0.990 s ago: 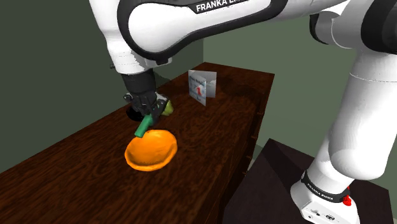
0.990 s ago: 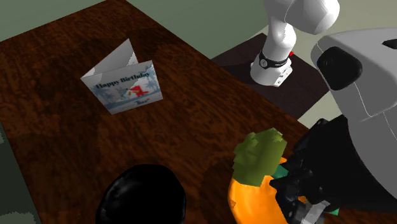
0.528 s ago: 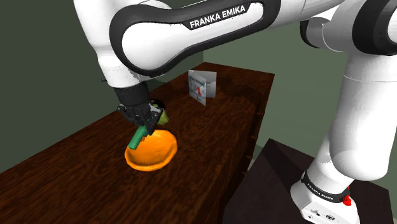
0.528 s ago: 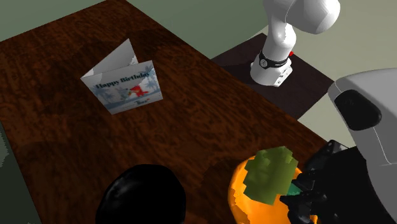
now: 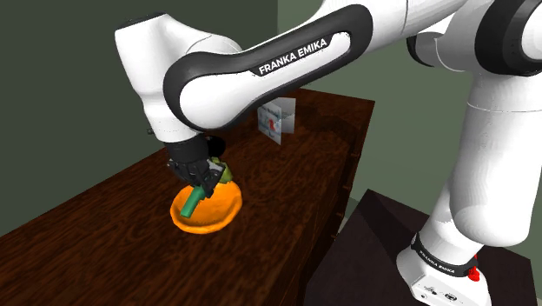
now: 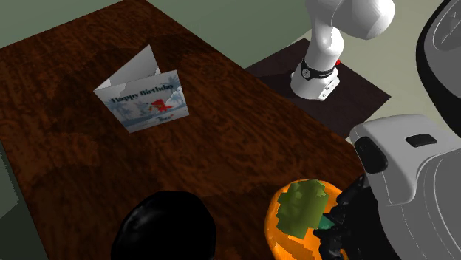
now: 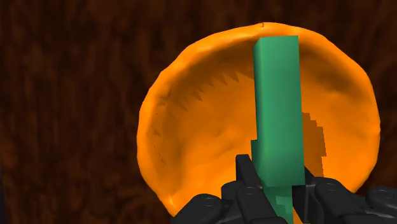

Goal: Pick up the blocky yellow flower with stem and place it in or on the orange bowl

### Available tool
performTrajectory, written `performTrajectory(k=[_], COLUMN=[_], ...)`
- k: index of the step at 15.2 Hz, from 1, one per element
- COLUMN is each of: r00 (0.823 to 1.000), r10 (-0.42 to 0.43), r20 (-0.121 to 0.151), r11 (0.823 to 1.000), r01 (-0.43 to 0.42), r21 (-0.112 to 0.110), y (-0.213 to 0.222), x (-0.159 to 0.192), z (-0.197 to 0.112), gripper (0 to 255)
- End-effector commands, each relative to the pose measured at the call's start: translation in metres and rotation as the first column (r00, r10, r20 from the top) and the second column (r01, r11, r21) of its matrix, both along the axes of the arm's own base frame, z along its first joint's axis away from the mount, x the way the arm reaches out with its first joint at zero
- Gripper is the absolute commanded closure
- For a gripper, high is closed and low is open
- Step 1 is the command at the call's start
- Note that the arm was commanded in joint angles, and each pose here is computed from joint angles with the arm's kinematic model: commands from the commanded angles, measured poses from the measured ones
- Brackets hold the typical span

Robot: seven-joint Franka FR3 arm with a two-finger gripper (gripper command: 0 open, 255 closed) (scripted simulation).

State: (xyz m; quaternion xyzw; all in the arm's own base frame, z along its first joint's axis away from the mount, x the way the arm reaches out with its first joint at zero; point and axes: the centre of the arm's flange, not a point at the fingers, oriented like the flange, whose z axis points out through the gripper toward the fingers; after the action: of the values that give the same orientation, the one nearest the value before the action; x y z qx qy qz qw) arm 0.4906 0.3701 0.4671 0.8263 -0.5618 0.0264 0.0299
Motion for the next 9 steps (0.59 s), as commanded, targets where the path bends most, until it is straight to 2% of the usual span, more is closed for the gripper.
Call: performTrajectory(k=[1,8,9], r00=[1.000,1.000,1.000], r10=[0.000,0.000,0.000], r20=[0.001,0.001,0.001], r11=[1.000,1.000,1.000], r01=[0.000,0.000,0.000], r21=[0.000,0.000,0.000], y=[0.0005,0.0005,0.0005], x=[-0.0001,-0.0001,-0.0001], z=[-0.0047,-0.0047,-0.0047], gripper=[255,255,0])
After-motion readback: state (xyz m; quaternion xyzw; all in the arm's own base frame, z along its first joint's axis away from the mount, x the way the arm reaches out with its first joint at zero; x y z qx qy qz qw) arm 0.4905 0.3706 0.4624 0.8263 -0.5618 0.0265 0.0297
